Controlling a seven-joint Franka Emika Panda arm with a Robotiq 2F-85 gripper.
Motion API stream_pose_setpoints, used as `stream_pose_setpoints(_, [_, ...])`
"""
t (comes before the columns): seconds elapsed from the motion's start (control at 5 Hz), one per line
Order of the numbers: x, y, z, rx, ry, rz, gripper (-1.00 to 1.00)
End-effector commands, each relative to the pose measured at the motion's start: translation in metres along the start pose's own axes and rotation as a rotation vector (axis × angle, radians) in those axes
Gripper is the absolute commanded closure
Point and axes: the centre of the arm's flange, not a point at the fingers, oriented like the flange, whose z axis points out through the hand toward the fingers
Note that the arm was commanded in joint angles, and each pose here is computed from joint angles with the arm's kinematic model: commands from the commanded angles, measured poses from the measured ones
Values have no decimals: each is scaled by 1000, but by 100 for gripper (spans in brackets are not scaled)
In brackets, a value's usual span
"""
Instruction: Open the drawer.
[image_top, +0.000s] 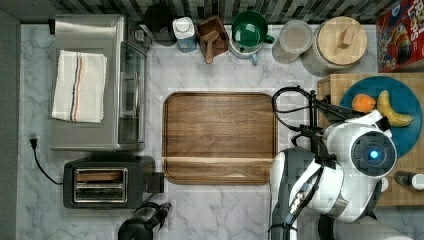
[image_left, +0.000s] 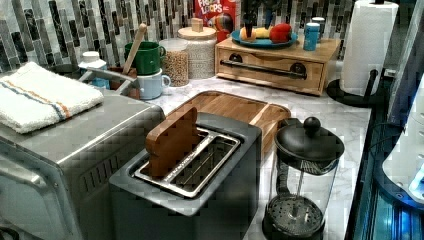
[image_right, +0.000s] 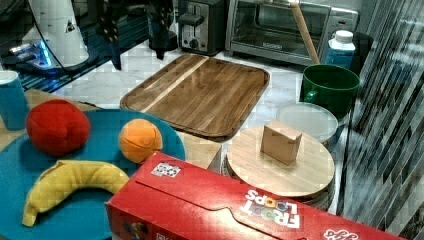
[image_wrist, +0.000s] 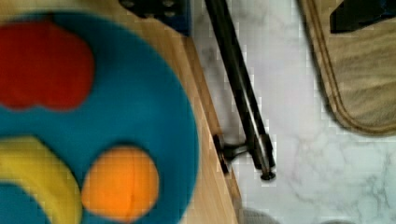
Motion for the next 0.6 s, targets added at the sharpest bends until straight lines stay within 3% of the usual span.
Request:
stream_pose_setpoints(0.2, [-13,0,55,35,-1,-86,-100])
stream_pose_setpoints(0.6, [-33,-6,82,47,4,-45,-100])
